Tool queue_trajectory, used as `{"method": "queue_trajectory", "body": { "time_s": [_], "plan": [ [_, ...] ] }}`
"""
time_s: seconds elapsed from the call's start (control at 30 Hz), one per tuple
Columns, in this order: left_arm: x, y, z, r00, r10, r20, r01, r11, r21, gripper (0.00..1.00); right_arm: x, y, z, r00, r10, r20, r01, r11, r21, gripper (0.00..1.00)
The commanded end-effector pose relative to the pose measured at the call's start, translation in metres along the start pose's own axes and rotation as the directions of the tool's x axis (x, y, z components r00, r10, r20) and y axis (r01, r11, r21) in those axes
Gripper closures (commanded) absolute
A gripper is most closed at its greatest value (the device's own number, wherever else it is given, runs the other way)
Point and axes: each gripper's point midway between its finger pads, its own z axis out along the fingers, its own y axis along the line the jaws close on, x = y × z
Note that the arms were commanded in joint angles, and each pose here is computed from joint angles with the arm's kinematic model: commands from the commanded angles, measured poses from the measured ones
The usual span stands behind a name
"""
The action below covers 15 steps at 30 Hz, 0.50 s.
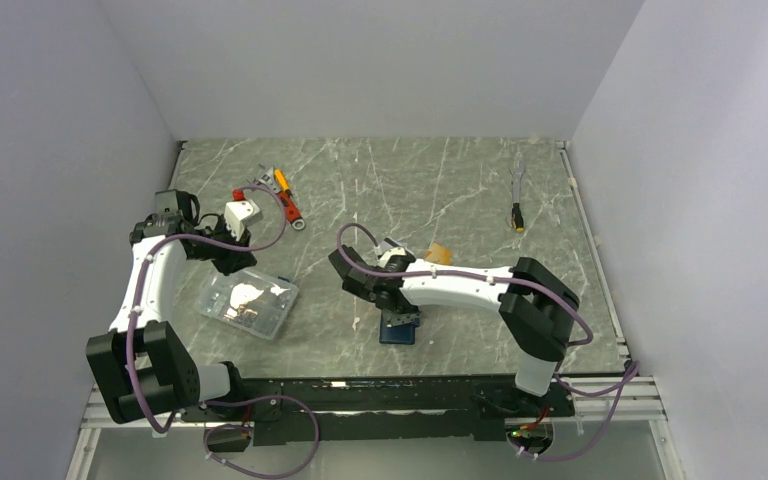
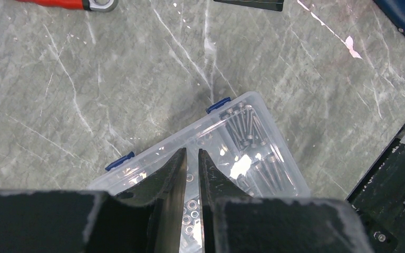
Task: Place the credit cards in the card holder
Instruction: Close the card holder at the center of the board.
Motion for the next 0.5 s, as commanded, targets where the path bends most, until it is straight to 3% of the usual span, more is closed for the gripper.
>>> {"method": "queue_trajectory", "body": {
  "time_s": [0.0, 0.47],
  "plan": [
    [-0.010, -0.009, -0.004, 0.998, 0.032, 0.050, -0.033, 0.999, 0.023, 0.81, -0.011, 0.000, -0.010, 0.997, 0.056, 0.046, -0.054, 0.998, -0.041, 1.00],
    [-0.006, -0.012, -0.004, 0.998, 0.049, 0.044, -0.050, 0.999, 0.016, 0.81, -0.011, 0.015, 0.003, 0.997, 0.068, -0.025, -0.072, 0.979, -0.191, 1.00]
  ]
}}
